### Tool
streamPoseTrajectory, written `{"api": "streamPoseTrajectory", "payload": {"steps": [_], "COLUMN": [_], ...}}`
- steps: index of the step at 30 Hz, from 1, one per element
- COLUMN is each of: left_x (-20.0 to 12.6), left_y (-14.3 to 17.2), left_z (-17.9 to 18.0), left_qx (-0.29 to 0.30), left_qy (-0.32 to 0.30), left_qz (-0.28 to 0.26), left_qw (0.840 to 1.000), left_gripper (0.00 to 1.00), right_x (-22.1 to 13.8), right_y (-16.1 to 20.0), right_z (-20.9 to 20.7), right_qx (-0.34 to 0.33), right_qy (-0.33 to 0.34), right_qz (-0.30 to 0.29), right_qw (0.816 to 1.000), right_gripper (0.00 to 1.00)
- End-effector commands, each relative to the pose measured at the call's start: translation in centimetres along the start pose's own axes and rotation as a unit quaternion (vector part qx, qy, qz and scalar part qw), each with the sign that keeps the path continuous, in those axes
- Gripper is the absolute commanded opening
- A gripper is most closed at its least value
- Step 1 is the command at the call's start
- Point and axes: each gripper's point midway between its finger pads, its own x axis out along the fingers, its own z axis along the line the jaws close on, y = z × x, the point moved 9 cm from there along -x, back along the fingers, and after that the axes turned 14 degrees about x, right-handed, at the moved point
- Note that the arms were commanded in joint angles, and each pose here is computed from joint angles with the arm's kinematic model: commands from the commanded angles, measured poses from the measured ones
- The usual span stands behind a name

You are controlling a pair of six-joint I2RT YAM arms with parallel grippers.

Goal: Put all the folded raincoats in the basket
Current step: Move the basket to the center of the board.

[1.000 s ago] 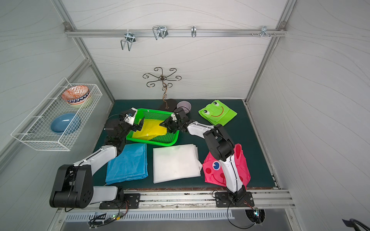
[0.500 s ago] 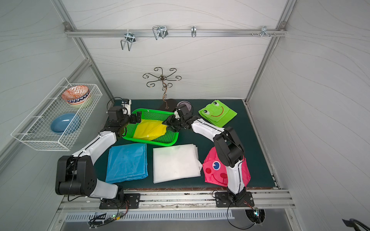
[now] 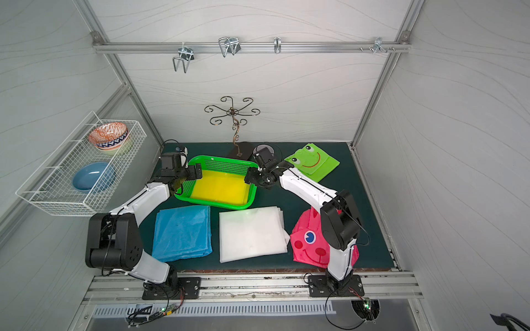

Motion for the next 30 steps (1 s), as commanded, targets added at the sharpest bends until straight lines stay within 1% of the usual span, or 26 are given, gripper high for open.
{"api": "streamPoseTrajectory", "payload": {"steps": [1, 3, 8, 14, 18, 21, 24, 27, 28, 29, 30], "left_x": [-0.2, -0.2, -0.2, -0.3, -0.4, -0.2, 0.1, -0.1, -0.3, -0.5, -0.8], "left_y": [-1.5, -1.4, -1.3, -1.2, -1.4, -1.4, -1.1, -1.2, -1.1, -1.0, -1.0], "left_z": [1.0, 1.1, 1.2, 1.3, 1.0, 0.6, 0.2, -0.9, -1.2, -1.6, -2.4], "left_qx": [-0.027, -0.037, -0.044, -0.048, -0.052, -0.065, -0.112, -0.153, -0.168, -0.173, -0.165], "left_qy": [-0.037, -0.048, -0.050, -0.058, -0.044, -0.043, -0.056, -0.056, -0.059, -0.057, -0.059], "left_qz": [-0.009, -0.004, -0.001, 0.004, -0.004, -0.003, 0.019, 0.026, 0.038, 0.049, 0.052], "left_qw": [0.999, 0.998, 0.998, 0.997, 0.998, 0.997, 0.992, 0.986, 0.983, 0.982, 0.983], "left_gripper": [1.00, 1.00, 0.99, 0.99, 1.00, 0.99, 0.99, 1.00, 1.00, 1.00, 1.00], "right_x": [1.0, 2.1, 4.3, 4.8, 3.7, 2.6, 1.5, -0.1, -0.5, -1.0, -1.4], "right_y": [1.0, 1.0, 0.8, -0.3, -1.4, -2.4, -3.6, -4.6, -4.8, -5.1, -5.2], "right_z": [-1.2, -1.5, -2.3, -4.6, -6.1, -6.8, -8.4, -10.7, -11.3, -12.1, -12.6], "right_qx": [-0.055, -0.052, -0.056, -0.056, -0.073, -0.086, -0.079, -0.052, -0.045, -0.041, -0.042], "right_qy": [0.089, 0.109, 0.149, 0.177, 0.206, 0.211, 0.211, 0.207, 0.205, 0.200, 0.192], "right_qz": [-0.009, -0.001, 0.005, -0.004, -0.037, -0.059, -0.066, -0.081, -0.085, -0.087, -0.088], "right_qw": [0.994, 0.993, 0.987, 0.983, 0.975, 0.972, 0.972, 0.974, 0.974, 0.975, 0.977], "right_gripper": [0.74, 0.73, 0.72, 0.71, 0.70, 0.70, 0.70, 0.70, 0.70, 0.70, 0.70]}}
